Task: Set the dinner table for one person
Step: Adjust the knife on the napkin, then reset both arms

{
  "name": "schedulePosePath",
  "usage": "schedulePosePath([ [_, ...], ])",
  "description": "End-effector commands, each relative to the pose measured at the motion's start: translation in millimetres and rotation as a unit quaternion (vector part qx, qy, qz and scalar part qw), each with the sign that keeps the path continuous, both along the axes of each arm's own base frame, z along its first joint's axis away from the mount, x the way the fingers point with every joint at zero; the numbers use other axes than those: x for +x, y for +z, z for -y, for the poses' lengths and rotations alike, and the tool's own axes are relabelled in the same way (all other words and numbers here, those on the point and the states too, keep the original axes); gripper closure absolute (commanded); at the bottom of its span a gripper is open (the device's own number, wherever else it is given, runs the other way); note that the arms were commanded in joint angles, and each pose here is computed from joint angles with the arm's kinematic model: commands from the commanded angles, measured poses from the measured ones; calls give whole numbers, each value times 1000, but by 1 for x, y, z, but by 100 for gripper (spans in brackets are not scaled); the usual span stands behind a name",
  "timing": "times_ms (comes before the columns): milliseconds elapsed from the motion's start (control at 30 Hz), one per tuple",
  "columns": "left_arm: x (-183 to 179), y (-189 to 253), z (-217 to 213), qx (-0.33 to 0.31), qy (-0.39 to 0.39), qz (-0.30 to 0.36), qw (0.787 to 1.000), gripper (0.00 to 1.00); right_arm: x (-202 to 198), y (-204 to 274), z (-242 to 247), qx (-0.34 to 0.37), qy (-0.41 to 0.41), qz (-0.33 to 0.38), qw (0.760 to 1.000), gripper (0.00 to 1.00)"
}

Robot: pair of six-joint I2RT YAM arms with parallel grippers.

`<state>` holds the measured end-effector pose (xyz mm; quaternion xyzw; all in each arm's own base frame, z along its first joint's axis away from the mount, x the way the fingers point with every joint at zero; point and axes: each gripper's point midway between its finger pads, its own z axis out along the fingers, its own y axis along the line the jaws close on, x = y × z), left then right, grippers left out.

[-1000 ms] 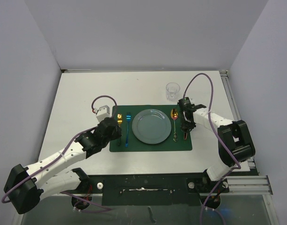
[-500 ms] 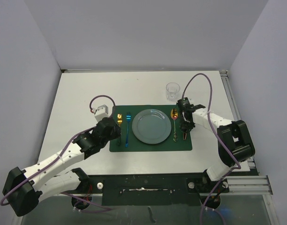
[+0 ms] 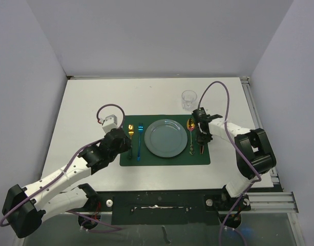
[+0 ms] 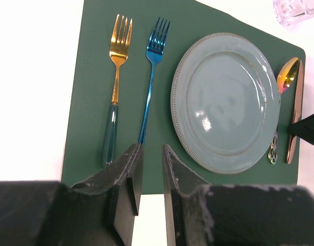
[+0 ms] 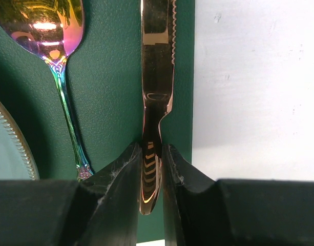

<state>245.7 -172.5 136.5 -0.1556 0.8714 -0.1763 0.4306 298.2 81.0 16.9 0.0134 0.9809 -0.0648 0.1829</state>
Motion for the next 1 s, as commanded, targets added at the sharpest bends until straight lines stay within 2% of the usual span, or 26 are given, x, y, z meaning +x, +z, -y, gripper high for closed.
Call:
schedulePosePath([
  [0,5,13,-4,-5,11,20,1000,81,16,1,-10,9,8,21,1000,100],
  [133,5,14,-4,-7,11,21,1000,81,16,1,-11,9,8,19,1000,99],
  [267,6,13,-4,-8,12,21,1000,81,15,2,-11,8,10,21,1000,77],
  [533,6,13,-1,-12,9,20,1000,81,16,15,-14,17,13,37,999,55],
  [633,6,13,-1,-13,9,20,1000,81,19,23,-17,25,14,49,998,52],
  [967,6,15,0,-18,7,21,1000,81,20,41,-13,25,0,76,997,54],
])
